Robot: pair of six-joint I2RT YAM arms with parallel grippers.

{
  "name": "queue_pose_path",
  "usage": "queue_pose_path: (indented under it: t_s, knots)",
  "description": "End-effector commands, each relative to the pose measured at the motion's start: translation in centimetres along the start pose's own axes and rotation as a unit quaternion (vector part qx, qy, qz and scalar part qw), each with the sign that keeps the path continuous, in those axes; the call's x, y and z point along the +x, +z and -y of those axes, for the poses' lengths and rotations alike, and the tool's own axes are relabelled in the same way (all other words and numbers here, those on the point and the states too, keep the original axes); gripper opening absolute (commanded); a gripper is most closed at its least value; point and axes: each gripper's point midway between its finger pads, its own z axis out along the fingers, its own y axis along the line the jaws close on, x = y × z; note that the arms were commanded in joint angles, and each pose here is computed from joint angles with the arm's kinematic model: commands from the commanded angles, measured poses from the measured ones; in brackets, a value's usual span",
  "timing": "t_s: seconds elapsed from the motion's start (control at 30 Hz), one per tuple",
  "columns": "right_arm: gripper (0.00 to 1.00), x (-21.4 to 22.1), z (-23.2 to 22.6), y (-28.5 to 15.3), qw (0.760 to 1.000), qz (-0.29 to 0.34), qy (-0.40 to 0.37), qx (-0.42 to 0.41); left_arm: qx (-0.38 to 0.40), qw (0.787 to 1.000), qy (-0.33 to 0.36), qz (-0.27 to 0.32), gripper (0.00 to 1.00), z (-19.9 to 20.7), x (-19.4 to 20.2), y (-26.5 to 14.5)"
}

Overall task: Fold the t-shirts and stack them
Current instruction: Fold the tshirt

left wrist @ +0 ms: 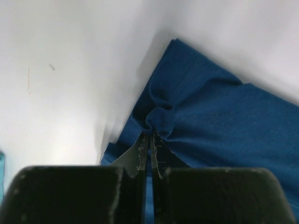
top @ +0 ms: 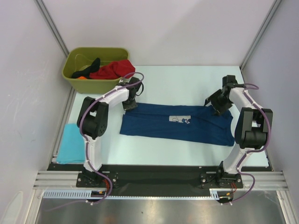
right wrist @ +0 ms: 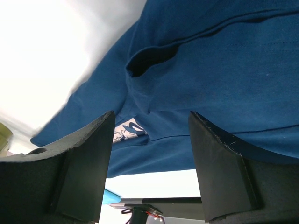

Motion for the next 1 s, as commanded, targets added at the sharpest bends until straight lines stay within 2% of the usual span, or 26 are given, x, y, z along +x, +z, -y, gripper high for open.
queue_pose_path:
  t_s: [0.0,0.27,0.6,0.8,0.9,0.97]
  knots:
    - [0.69,-0.1,0.0,-0.2,1.0,0.003,-0.008,-0.007,-0.001,0.999,-0.026,0.036,0.04,-1.1,-1.6,-2.2]
    - [0.69,0.1,0.1,0.1,1.0,0.0,-0.012,-0.004,-0.001,0.999,-0.035,0.041,0.01,-2.0,-1.1,-3.1]
    - [0.69,0.2,0.3,0.6,1.0,-0.003,-0.011,0.001,0.001,0.998,-0.04,0.045,0.01,-2.6,-0.9,-4.0]
    - [0.69,-0.1,0.5,0.6,1.0,0.004,-0.007,0.011,-0.011,0.999,-0.035,0.032,0.13,-3.3,0.4,-3.3]
    - [0.69,-0.9,0.7,0.4,0.999,0.02,0.019,0.027,-0.011,0.999,-0.031,0.038,0.19,-3.5,0.3,-3.5]
    - [0.69,-1.5,0.5,0.4,0.998,0.034,0.035,0.031,-0.003,0.998,-0.027,0.056,0.3,-3.6,-0.5,-4.5]
